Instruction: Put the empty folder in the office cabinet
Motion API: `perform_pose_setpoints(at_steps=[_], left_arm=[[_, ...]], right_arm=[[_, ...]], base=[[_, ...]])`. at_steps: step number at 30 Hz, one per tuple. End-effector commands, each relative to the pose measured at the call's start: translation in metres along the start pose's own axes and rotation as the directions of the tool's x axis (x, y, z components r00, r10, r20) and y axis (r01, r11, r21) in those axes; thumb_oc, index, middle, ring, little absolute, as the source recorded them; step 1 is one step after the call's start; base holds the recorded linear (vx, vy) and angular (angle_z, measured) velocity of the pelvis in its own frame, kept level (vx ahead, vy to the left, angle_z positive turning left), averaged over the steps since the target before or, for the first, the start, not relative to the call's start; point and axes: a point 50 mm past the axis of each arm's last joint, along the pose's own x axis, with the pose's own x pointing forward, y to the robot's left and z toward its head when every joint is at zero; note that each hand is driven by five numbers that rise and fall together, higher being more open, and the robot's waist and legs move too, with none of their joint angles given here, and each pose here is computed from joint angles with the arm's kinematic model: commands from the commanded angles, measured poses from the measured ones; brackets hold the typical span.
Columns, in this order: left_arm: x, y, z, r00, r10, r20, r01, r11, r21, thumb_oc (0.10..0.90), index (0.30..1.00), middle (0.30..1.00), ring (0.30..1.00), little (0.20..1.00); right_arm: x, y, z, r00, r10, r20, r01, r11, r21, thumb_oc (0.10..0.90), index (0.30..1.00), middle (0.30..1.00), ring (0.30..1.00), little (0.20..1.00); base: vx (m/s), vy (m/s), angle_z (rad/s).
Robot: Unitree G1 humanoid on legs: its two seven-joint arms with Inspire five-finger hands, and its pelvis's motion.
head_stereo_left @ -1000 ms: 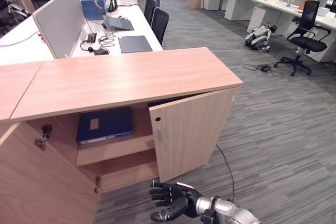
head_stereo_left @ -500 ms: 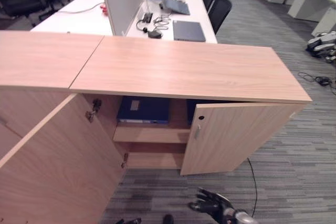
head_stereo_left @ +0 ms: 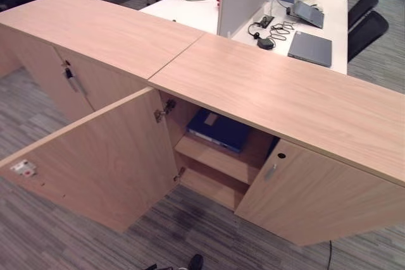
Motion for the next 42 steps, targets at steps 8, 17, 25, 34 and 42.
perform_pose_setpoints(at_steps=[8, 17, 25, 34, 42], left_arm=[[0.001, 0.001, 0.029, 0.997, 0.039, 0.067, -0.036, 0.998, -0.046, 0.8, 0.9, 0.9, 0.9, 0.9], [-0.017, 0.067, 0.058, 0.959, 0.229, 0.165, -0.225, 0.973, -0.042, 0.8, 0.9, 0.9, 0.9, 0.9], [-0.134, 0.141, 0.261, 0.686, 0.393, 0.612, -0.578, 0.805, 0.131, 0.8, 0.9, 0.9, 0.9, 0.9], [-0.179, 0.077, 0.345, 0.537, 0.236, 0.81, -0.675, 0.696, 0.245, 0.8, 0.9, 0.9, 0.9, 0.9], [-0.219, 0.017, 0.394, 0.458, 0.085, 0.885, -0.693, 0.657, 0.296, 0.8, 0.9, 0.9, 0.9, 0.9]], right_arm=[[-0.009, -0.041, -0.002, 0.989, -0.129, -0.066, 0.125, 0.99, -0.063, 0.8, 0.9, 0.9, 0.9, 0.9], [-0.015, -0.057, -0.008, 0.984, -0.154, -0.089, 0.15, 0.988, -0.047, 0.8, 0.9, 0.9, 0.9, 0.9], [-0.017, -0.064, 0.003, 0.988, -0.135, -0.073, 0.12, 0.976, -0.182, 0.8, 0.9, 0.9, 0.9, 0.9], [-0.014, -0.056, 0.019, 0.993, -0.109, -0.053, 0.091, 0.961, -0.263, 0.8, 0.9, 0.9, 0.9, 0.9], [-0.012, -0.051, 0.012, 0.992, -0.102, -0.074, 0.077, 0.956, -0.284, 0.8, 0.9, 0.9, 0.9, 0.9]], base=[[-0.05, -0.009, 0.68], [0.05, 0.082, 0.18], [0.01, 0.162, -0.02], [0.01, 0.123, -0.37], [-0.01, 0.082, -0.17]])
